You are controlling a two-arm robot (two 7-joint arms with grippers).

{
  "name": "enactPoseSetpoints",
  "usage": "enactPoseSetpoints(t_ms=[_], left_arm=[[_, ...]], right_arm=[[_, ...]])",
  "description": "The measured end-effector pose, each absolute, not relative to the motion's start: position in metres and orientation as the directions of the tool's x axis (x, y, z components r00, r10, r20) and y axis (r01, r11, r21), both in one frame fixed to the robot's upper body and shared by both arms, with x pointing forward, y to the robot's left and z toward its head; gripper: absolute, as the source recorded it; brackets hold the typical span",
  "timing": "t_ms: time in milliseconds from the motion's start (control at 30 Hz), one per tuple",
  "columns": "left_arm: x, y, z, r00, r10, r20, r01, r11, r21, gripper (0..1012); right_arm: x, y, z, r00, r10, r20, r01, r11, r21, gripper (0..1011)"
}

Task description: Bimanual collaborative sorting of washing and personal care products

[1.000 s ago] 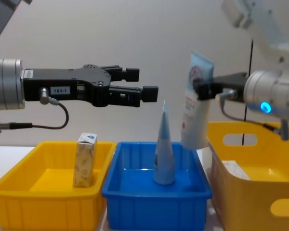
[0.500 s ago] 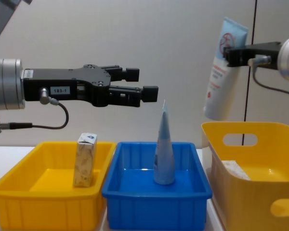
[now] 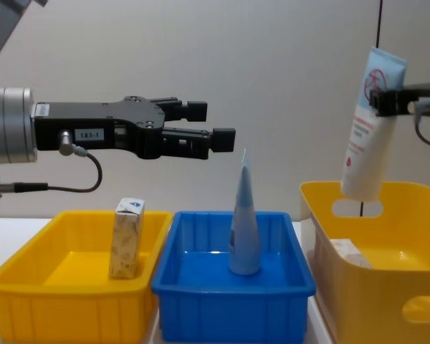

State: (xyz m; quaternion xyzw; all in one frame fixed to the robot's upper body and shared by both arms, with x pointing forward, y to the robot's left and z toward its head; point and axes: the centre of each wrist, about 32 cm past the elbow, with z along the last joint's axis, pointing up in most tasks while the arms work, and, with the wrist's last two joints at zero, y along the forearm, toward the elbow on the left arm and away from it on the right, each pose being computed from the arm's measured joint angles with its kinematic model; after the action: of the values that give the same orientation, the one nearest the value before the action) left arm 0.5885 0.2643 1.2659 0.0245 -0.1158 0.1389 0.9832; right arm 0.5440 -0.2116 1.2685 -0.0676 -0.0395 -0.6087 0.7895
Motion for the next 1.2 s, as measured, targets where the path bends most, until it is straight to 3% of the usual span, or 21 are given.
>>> enactPoseSetpoints(t_ms=[200, 367, 800, 1200], left_arm=[[0.589, 0.264, 1.266, 0.935, 0.267, 0.235, -0.279, 0.96, 0.016, 1001], [0.589, 0.264, 1.266, 0.935, 0.268, 0.235, -0.279, 0.96, 0.016, 1001], [0.589, 0.264, 1.266, 0.935, 0.268, 0.235, -0.279, 0.96, 0.016, 1001], [0.588, 0.264, 1.265, 0.934, 0.269, 0.233, -0.28, 0.96, 0.012, 1001]], right_arm=[[0.541, -0.216, 1.265, 0.241, -0.959, 0.148, 0.969, 0.231, -0.086, 107], [0.539, -0.218, 1.263, 0.235, -0.961, 0.149, 0.97, 0.222, -0.099, 203], [0.536, -0.222, 1.26, 0.225, -0.963, 0.151, 0.971, 0.208, -0.12, 681], [0.535, -0.221, 1.259, 0.23, -0.961, 0.152, 0.969, 0.213, -0.124, 989]])
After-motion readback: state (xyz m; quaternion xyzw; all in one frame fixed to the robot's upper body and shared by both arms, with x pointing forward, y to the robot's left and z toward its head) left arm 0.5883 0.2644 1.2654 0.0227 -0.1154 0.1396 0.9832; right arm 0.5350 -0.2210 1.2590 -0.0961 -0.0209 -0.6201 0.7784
